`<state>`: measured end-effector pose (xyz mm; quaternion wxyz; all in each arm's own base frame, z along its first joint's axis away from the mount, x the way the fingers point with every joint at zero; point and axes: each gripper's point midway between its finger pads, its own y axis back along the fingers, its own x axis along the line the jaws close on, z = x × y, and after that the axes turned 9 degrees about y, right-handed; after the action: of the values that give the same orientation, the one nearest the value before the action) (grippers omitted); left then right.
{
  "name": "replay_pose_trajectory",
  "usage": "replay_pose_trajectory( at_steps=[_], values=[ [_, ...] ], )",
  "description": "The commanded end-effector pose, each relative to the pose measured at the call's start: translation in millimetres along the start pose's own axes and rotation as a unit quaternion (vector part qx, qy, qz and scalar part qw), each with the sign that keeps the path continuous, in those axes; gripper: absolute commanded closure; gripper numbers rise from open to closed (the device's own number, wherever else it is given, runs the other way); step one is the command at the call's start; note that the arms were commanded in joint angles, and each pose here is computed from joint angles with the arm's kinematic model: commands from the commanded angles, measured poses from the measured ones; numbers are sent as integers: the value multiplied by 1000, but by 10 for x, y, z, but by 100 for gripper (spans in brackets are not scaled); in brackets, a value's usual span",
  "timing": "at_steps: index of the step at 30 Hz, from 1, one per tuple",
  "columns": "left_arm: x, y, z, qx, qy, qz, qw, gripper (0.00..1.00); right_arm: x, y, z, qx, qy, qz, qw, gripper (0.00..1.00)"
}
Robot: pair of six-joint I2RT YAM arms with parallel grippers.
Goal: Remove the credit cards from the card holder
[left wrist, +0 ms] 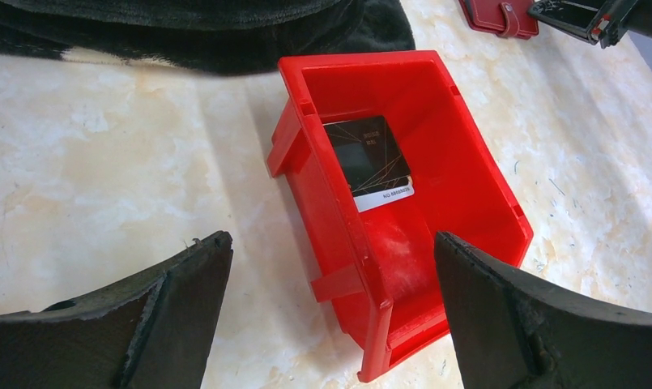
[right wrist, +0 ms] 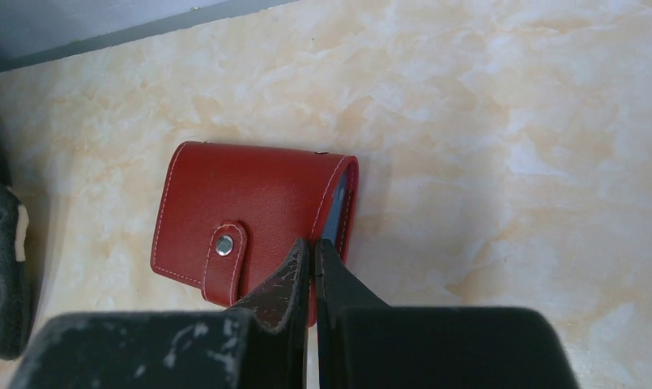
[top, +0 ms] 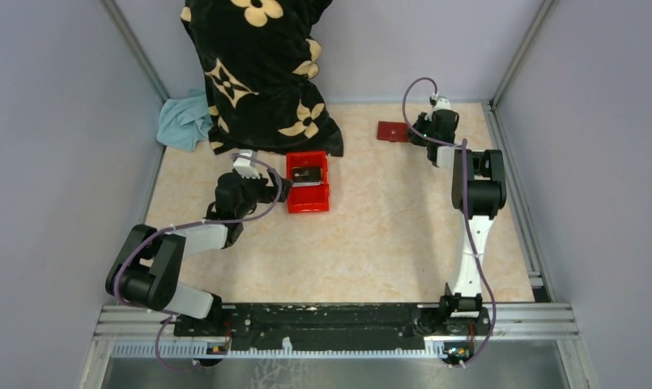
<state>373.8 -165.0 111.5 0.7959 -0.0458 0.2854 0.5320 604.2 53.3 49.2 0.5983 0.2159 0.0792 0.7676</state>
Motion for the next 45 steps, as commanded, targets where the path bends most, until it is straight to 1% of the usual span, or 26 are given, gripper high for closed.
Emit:
replay_pose_trajectory(
  at_steps=[1, 5, 11, 19, 22, 24, 27, 31, 33, 35, 38, 42, 44, 45],
  values=[
    [-88, -20, 94, -9, -1, -14, 1000, 1, 161, 94, 377, -52, 23, 23, 998, 100],
    [-125, 31, 136, -20, -6, -23, 1000, 1, 260, 182, 470, -59, 19, 39, 997, 100],
    [-182, 138, 237, -55, -6, -37, 998, 1, 369, 210, 487, -57, 24, 51, 997, 100],
    [-170, 159, 264, -60, -13, -33, 998, 1, 528, 317, 589, -69, 31, 73, 994, 100],
    [-134, 198, 277, -66, -4, -21, 998, 1, 675, 453, 628, -77, 29, 107, 991, 100],
    [-97, 253, 323, -84, -3, -10, 996, 1, 744, 561, 635, -77, 19, 117, 990, 100],
    [-69, 343, 399, -107, 2, 1, 994, 1, 905, 819, 723, -97, 4, 139, 986, 100],
    [-83, 426, 467, -119, 6, 4, 993, 1, 1105, 1105, 591, -78, -3, 151, 985, 100],
    [-138, 429, 466, -111, 11, -6, 994, 1, 1212, 1258, 519, -66, -1, 152, 986, 100],
    [-259, 400, 390, -76, -3, -35, 996, 1, 1329, 1422, 427, -46, -3, 157, 987, 100],
    [-334, 338, 331, -51, 7, -53, 997, 1, 1454, 1661, 312, -26, 18, 141, 989, 100],
    [-259, 256, 202, -31, 63, -35, 997, 1, 1262, 1824, 193, -3, 16, 70, 997, 100],
    [-164, 253, 79, -17, 103, -10, 995, 1, 1186, 1846, 105, 14, 14, 49, 999, 100],
    [-107, 254, 51, -19, 120, 5, 993, 1, 1162, 1846, 56, 22, 11, 43, 999, 100]
  ],
)
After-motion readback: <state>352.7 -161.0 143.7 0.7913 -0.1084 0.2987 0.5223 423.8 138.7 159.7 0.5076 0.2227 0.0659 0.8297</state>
